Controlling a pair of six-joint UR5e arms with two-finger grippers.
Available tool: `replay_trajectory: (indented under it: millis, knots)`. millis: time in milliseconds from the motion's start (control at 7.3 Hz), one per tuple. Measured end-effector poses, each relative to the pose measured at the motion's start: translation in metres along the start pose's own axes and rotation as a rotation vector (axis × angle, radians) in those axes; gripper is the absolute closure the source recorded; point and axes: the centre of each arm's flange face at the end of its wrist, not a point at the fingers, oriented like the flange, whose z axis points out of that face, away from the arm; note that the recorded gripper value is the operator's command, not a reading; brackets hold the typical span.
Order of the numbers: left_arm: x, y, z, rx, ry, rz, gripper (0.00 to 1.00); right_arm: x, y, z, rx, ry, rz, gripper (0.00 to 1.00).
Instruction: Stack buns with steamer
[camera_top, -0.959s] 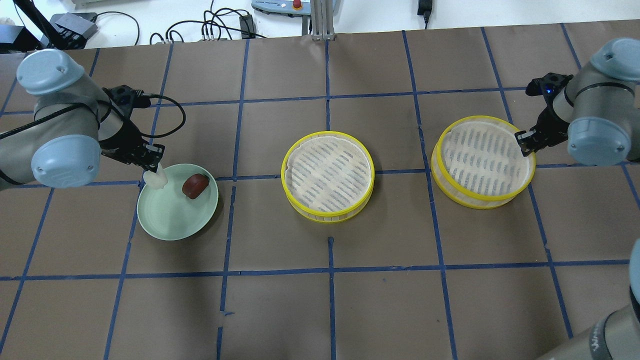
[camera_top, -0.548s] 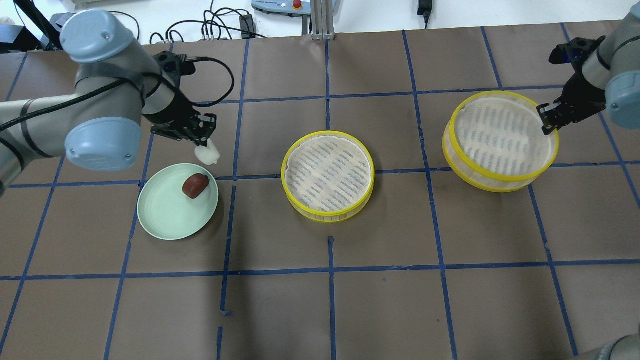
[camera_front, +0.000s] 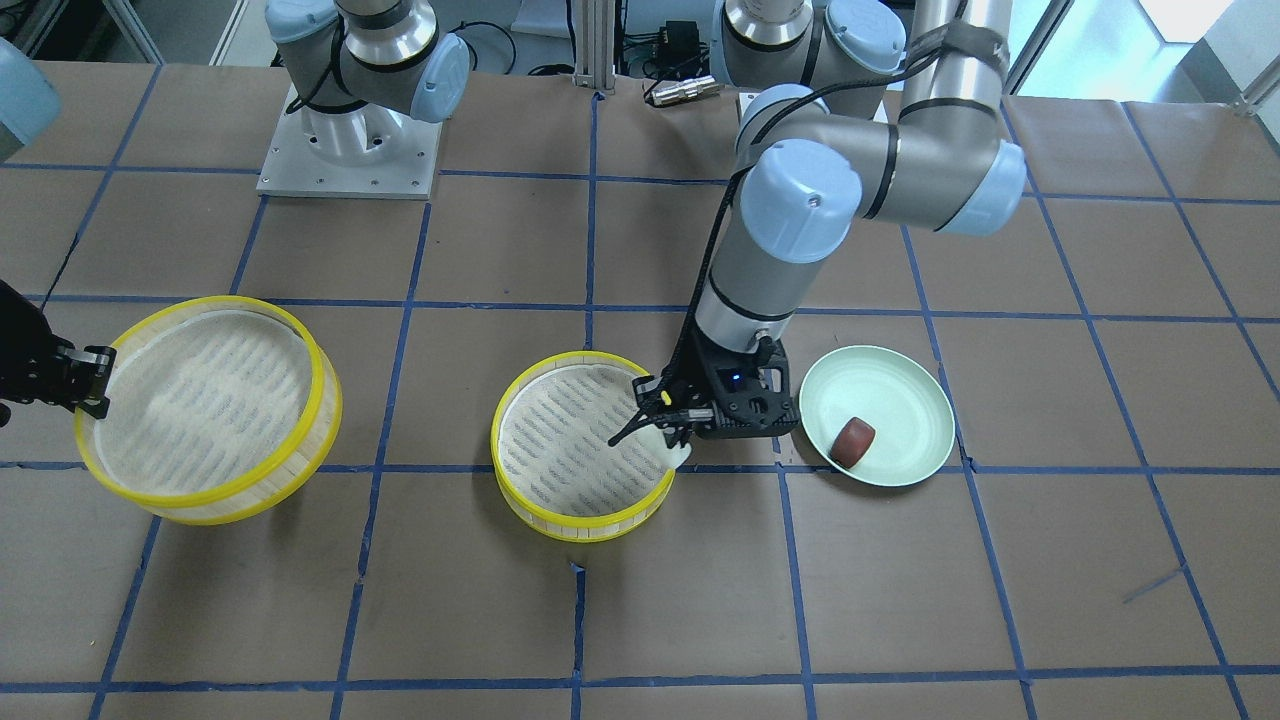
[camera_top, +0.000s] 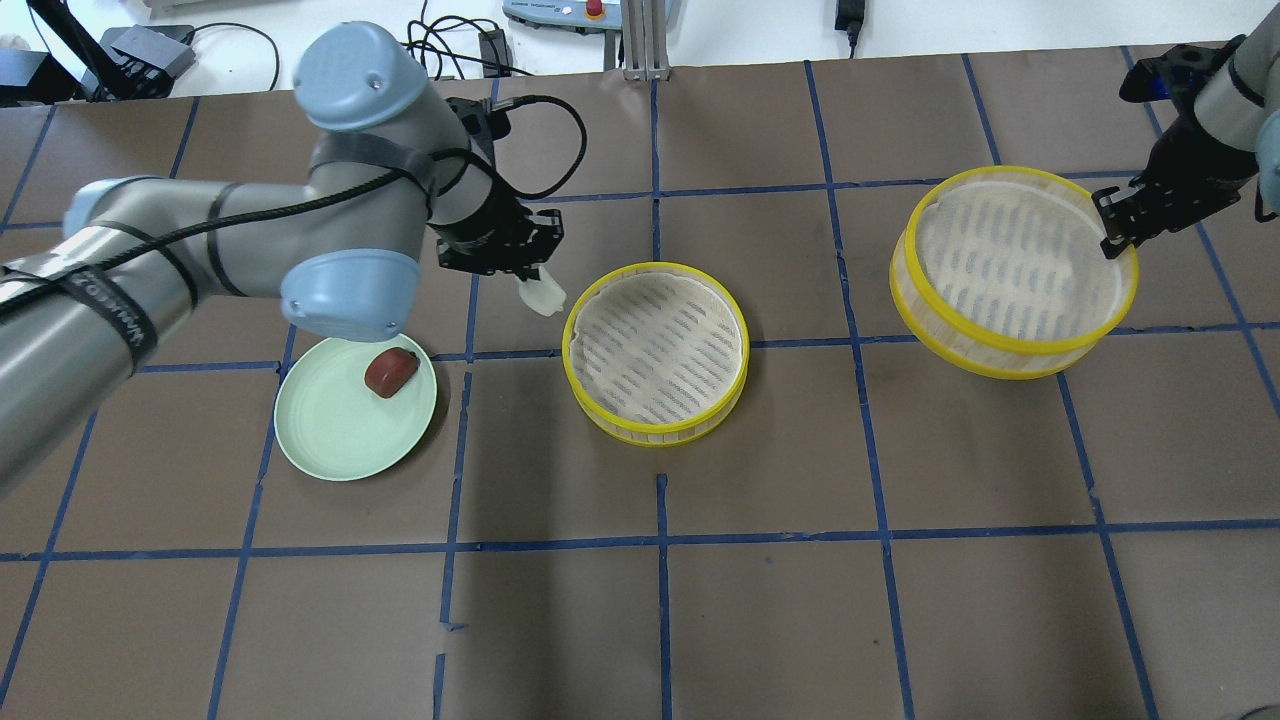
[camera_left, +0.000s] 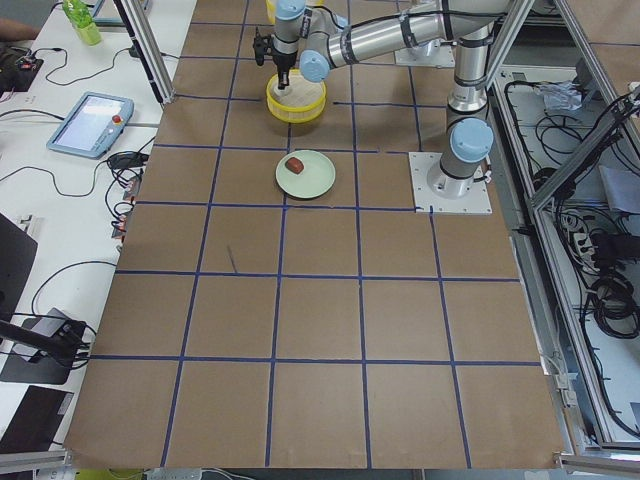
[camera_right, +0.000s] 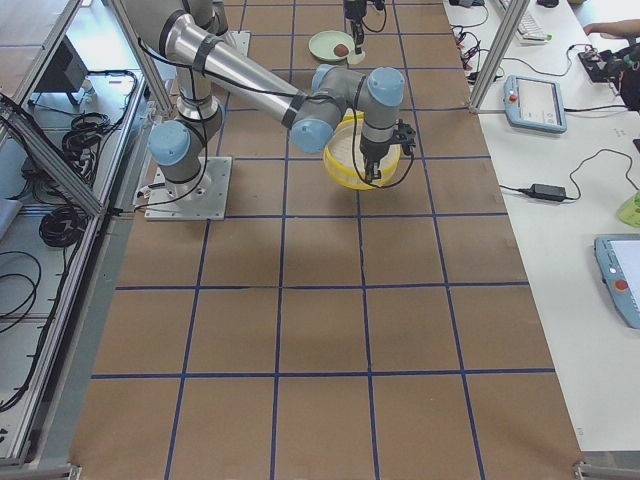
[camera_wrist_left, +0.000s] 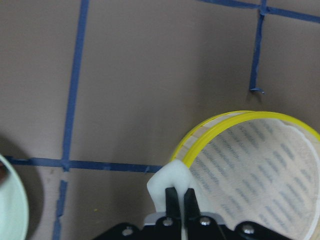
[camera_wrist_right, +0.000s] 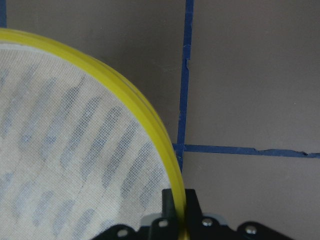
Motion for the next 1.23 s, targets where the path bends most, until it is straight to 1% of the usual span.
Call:
replay_trajectory:
  millis: [137,274,548,685,822,959,1096,1233]
  knots:
    - [0.016,0.009,0.017,-0.008,0.006,-0.020,0.02,-0.018,-0.003,-0.001,0.002,-0.001,0.015,0.93]
    - [0.022,0.015,0.025,-0.015,0.003,-0.029,0.00,-0.045,-0.008,-0.002,0.006,0.002,0.017,0.93]
    - [0.024,0.020,0.029,-0.015,-0.007,-0.022,0.01,-0.092,-0.012,-0.001,0.005,-0.001,0.046,0.93]
    - [0.018,0.017,0.024,0.010,-0.039,0.045,0.01,-0.124,-0.013,-0.001,0.007,-0.001,0.060,0.93]
    - [-0.004,0.004,0.017,0.039,-0.108,0.166,0.00,-0.163,-0.012,0.000,0.009,0.000,0.071,0.93]
    - [-0.044,-0.013,0.012,0.040,-0.167,0.241,0.00,-0.204,-0.011,0.003,0.016,-0.004,0.096,0.94]
    - [-0.091,-0.021,0.009,0.018,-0.201,0.281,0.00,-0.245,-0.010,0.008,0.036,-0.008,0.126,0.94]
    - [-0.136,-0.022,0.007,-0.011,-0.221,0.322,0.01,-0.289,-0.008,0.019,0.053,-0.006,0.142,0.94]
